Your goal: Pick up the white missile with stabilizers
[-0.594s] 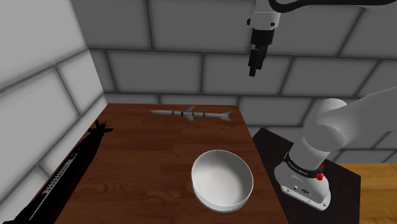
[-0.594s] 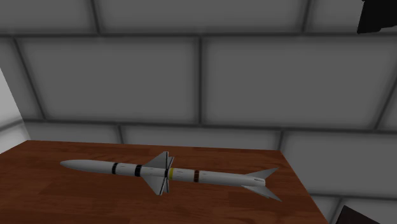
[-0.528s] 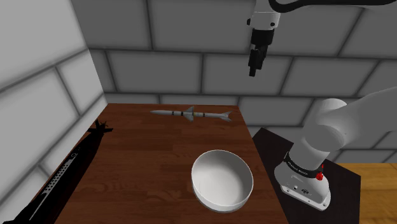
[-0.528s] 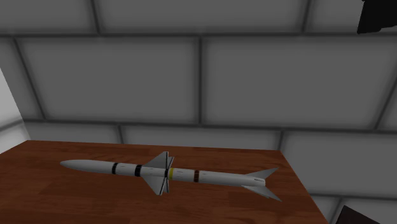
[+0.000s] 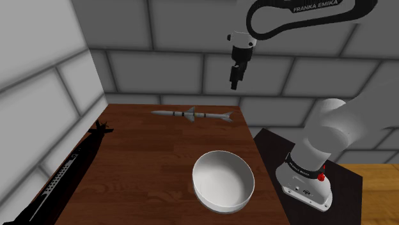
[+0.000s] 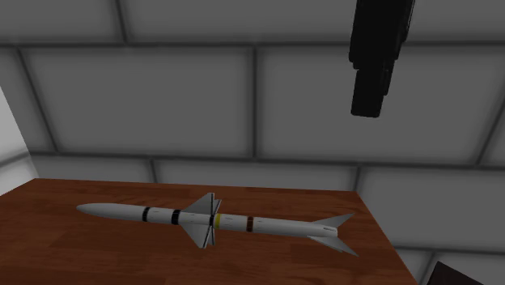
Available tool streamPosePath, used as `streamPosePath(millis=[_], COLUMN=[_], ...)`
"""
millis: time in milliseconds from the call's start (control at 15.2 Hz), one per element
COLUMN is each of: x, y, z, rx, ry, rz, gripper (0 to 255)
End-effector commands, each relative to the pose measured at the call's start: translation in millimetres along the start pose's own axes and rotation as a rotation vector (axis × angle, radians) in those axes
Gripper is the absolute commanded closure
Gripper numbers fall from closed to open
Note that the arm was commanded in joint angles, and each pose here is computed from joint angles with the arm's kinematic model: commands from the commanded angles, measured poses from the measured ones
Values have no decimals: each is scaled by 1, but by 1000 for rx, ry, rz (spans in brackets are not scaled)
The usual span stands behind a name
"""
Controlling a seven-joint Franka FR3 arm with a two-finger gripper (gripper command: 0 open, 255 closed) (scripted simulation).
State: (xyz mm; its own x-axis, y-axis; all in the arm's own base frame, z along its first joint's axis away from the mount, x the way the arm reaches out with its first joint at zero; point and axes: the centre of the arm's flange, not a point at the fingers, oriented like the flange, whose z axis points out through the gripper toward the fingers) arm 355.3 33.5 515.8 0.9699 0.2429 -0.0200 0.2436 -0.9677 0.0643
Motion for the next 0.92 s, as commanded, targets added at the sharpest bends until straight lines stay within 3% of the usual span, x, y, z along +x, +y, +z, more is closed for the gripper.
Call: streamPosePath(millis=[0,858], x=[15,119], y=[-13,-99], z=[16,117], rx=[-15,-116], ry=[19,117], rz=[-28,-202], gripper=[0,0])
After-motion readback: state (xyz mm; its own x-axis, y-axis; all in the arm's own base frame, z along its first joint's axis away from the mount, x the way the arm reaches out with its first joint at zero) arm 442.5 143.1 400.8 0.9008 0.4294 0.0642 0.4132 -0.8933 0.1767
